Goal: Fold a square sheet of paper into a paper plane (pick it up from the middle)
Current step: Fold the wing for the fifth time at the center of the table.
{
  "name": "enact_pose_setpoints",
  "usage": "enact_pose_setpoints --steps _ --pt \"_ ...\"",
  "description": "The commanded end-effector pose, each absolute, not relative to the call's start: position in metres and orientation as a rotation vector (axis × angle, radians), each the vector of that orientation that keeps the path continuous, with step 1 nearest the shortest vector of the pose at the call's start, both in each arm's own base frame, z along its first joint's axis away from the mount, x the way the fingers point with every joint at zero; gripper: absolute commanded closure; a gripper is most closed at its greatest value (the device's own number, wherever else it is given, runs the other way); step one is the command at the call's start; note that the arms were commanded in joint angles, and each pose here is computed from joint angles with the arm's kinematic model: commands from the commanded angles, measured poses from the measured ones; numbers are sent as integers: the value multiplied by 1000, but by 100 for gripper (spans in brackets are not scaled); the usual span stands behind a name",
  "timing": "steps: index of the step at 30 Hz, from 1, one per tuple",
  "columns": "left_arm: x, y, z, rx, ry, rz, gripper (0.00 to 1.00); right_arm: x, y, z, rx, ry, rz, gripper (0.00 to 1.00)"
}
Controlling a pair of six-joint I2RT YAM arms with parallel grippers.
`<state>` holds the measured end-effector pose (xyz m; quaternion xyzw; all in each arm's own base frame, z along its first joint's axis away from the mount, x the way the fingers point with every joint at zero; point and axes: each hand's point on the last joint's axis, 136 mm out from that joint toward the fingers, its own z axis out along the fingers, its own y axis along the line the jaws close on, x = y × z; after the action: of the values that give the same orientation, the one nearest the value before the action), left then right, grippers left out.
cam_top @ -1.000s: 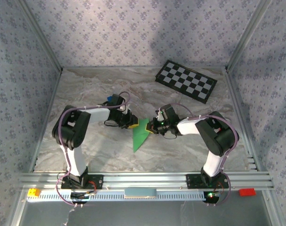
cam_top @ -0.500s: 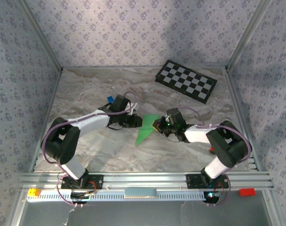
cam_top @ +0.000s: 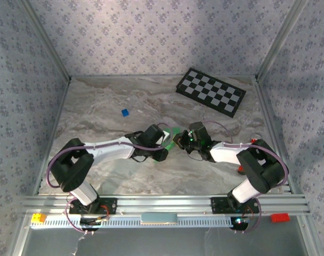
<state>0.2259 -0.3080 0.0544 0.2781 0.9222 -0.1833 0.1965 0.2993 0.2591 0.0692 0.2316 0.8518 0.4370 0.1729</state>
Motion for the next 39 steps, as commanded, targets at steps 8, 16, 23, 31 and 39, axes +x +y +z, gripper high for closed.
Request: enact_pose_setpoints --steps 8,16,23,31,39 --pt "225 -306 54 922 2463 -216 63 299 259 70 680 2410 1231 99" --pt "223 -305 44 956 2444 -104 63 300 260 71 677 2407 1235 99" --pt "224 -306 42 973 2422 -49 66 300 259 70 684 2409 1236 99" --pt "225 -308 48 969 2388 -41 74 299 258 68 689 2417 1230 99" --pt "225 -306 45 974 2392 -21 84 299 257 68 695 2413 1232 99"
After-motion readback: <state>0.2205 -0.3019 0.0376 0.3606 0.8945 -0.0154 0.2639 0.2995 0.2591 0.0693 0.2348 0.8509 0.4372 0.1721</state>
